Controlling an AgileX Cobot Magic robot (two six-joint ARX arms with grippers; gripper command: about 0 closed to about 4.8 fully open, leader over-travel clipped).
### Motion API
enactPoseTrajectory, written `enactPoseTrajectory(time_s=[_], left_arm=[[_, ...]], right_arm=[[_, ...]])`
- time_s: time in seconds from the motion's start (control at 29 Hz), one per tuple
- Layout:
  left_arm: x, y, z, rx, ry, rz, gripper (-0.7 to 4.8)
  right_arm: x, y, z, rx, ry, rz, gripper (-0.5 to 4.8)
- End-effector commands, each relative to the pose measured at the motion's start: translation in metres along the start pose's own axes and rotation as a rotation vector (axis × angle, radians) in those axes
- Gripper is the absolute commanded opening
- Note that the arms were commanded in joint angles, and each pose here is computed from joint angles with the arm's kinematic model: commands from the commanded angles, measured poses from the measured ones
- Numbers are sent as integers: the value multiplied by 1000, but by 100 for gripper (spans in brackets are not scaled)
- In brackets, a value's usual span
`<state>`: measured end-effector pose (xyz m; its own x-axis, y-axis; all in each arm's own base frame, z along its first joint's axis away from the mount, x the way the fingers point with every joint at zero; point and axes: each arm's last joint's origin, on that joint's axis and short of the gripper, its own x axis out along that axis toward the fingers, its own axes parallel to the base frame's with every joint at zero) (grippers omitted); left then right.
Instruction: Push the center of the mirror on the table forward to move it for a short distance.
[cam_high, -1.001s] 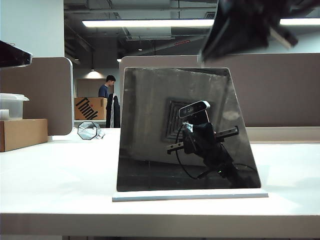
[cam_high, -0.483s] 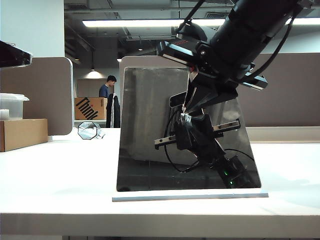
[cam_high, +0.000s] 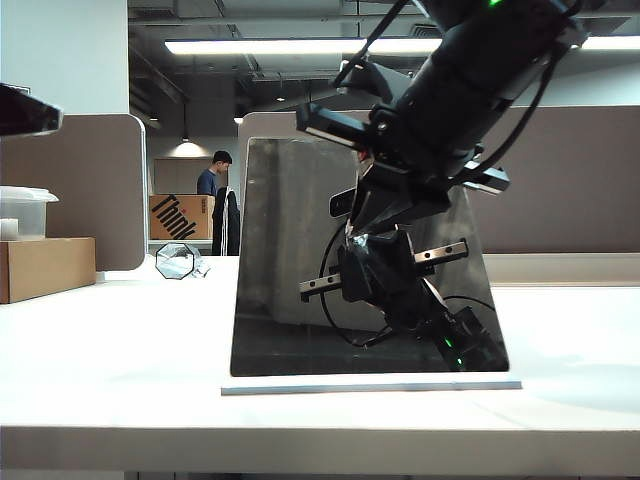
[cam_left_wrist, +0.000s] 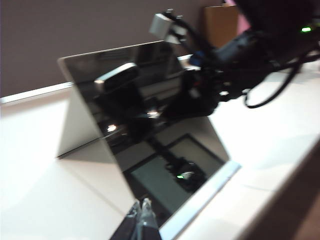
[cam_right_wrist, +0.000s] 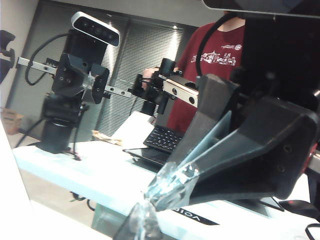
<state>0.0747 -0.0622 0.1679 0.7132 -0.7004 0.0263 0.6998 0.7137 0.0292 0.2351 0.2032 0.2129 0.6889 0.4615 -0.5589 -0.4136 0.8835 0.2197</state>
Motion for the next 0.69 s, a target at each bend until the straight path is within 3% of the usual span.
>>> enactPoseTrajectory(time_s=[0.03,0.45,0.69], left_arm=[[-1,6,0,3,-6,66,-5],[-1,8,0,4,-6,79,-5],[-1,8,0,4,-6,81,-5]], right_arm=[[10,3,8,-2,-22,-19,-5],[66,-8,41,-15,-42,-98,-5],[96,-24,71,-10,-88,-138,-5]])
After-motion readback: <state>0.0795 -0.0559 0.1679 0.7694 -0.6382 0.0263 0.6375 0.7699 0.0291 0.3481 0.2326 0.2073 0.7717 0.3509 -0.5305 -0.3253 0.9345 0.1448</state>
